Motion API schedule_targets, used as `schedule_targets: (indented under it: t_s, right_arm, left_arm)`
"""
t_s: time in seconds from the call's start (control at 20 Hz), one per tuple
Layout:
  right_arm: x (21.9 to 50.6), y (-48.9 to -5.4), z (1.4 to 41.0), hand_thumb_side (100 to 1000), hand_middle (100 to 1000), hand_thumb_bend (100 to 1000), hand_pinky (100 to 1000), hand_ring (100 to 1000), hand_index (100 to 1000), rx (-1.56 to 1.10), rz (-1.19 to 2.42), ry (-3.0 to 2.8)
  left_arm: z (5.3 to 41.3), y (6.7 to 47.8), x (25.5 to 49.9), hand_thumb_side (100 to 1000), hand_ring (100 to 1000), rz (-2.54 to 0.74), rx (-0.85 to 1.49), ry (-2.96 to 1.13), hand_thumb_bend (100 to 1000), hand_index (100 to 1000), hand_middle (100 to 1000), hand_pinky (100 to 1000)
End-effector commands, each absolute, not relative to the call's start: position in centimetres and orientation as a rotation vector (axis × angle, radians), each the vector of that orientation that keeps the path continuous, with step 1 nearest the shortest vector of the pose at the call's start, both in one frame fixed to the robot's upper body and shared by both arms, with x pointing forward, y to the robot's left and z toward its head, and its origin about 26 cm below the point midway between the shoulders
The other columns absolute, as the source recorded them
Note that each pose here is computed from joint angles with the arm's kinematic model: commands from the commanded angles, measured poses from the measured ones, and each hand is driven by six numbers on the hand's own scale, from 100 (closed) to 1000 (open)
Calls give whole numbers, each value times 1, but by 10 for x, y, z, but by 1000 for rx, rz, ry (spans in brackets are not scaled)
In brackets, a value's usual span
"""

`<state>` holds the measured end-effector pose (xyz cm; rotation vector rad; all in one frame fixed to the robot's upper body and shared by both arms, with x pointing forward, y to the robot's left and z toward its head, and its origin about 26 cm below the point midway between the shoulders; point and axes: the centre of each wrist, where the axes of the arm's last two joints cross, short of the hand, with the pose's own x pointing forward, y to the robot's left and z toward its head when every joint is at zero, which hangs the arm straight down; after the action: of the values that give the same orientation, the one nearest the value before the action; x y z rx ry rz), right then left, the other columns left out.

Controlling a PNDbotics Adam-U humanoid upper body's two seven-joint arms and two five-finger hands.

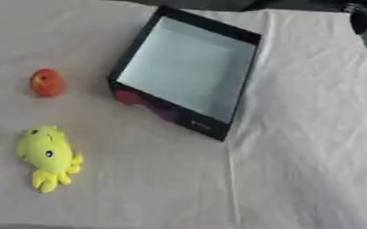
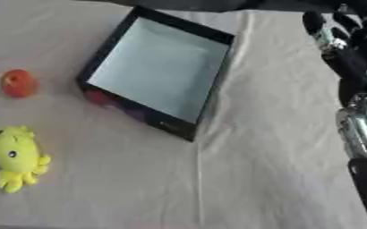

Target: Pick up objects on the table and place them in the box.

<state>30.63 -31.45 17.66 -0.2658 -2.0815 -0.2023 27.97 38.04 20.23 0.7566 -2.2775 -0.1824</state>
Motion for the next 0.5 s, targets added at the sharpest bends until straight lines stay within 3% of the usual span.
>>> schedule_targets:
  t_s: [0.05,0.5]
  right_arm:
    - [305,-319,185,328,920,716,928,893,852,-287,-173,-2102]
    - [303,-322,184,323,920,719,928,893,851,-308,-145,-2092]
  left_arm:
    - [224,386,276,435,591,-356,855,-2272,570,821,704,783]
    - [262,390,266,479,641,-1035,1000,-1991,600,847,736,789]
